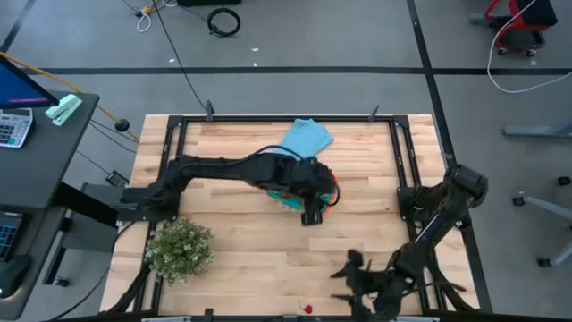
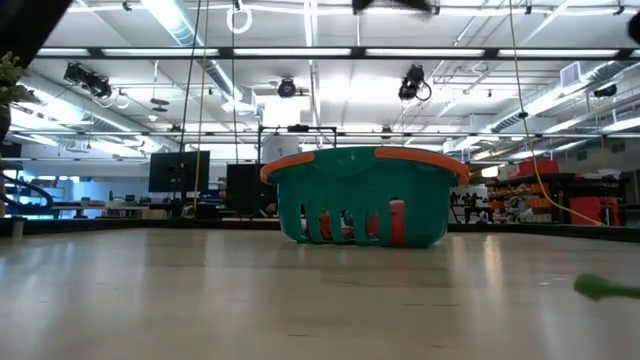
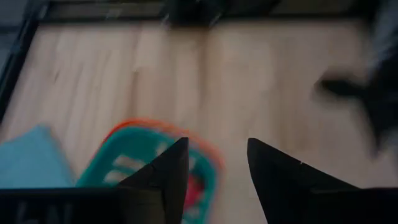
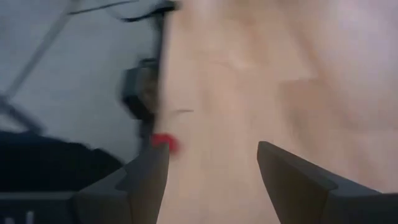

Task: Pick and placing Produce into tupperware
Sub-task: Put the red cherry into the bin

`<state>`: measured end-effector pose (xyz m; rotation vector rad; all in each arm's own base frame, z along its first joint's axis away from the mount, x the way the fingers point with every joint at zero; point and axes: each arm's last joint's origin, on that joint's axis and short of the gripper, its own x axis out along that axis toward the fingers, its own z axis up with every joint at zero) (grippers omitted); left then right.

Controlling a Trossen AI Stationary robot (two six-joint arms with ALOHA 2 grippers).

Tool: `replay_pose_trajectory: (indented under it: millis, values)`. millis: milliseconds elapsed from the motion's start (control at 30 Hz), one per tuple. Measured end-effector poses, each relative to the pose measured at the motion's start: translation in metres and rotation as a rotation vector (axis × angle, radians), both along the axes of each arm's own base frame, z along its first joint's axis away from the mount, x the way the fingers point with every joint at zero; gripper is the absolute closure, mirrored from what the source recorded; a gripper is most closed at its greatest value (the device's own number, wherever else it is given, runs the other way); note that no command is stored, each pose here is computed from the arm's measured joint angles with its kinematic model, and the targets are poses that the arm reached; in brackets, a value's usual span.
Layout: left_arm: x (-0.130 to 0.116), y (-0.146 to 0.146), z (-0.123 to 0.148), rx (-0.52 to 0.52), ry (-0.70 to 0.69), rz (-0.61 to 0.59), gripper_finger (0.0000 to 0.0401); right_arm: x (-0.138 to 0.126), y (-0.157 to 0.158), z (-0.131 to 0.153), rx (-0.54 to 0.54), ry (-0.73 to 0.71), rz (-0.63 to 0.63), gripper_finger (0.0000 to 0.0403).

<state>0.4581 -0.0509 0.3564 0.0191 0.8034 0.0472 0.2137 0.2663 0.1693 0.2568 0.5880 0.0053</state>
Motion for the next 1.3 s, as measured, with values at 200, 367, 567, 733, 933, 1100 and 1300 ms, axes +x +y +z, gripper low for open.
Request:
replay_pose_trajectory:
  millis: [200, 367, 567, 733, 933, 1100, 1300]
  values:
    - [-0.035, -0.045, 0.032, -0.04, -0.022, -0.095, 0.0245, 0.038, 0.017, -0.029, -0.003, -0.094, 0.18, 0.0149]
    - [-0.05, -0.079, 0.04, -0.039, -0.035, -0.177, 0.0256, 0.068, 0.03, -0.039, -0.07, -0.082, 0.227, 0.0149]
    - [-0.059, -0.102, 0.038, -0.033, -0.016, -0.231, 0.0267, 0.09, 0.054, -0.052, -0.187, -0.003, 0.291, 0.0149]
    - [-0.061, -0.108, 0.037, -0.05, -0.01, -0.226, 0.0274, 0.097, 0.058, -0.063, -0.214, 0.081, 0.241, 0.0149]
    - [-0.062, -0.108, 0.036, -0.048, 0.001, -0.226, 0.028, 0.093, 0.053, -0.074, -0.178, 0.135, 0.16, 0.0149]
    - [-0.062, -0.108, 0.036, -0.047, 0.004, -0.225, 0.0279, 0.089, 0.049, -0.077, -0.199, 0.164, 0.11, 0.0161]
    - [-0.062, -0.107, 0.036, -0.046, 0.008, -0.223, 0.0286, 0.091, 0.04, -0.071, -0.213, 0.191, 0.088, 0.0245]
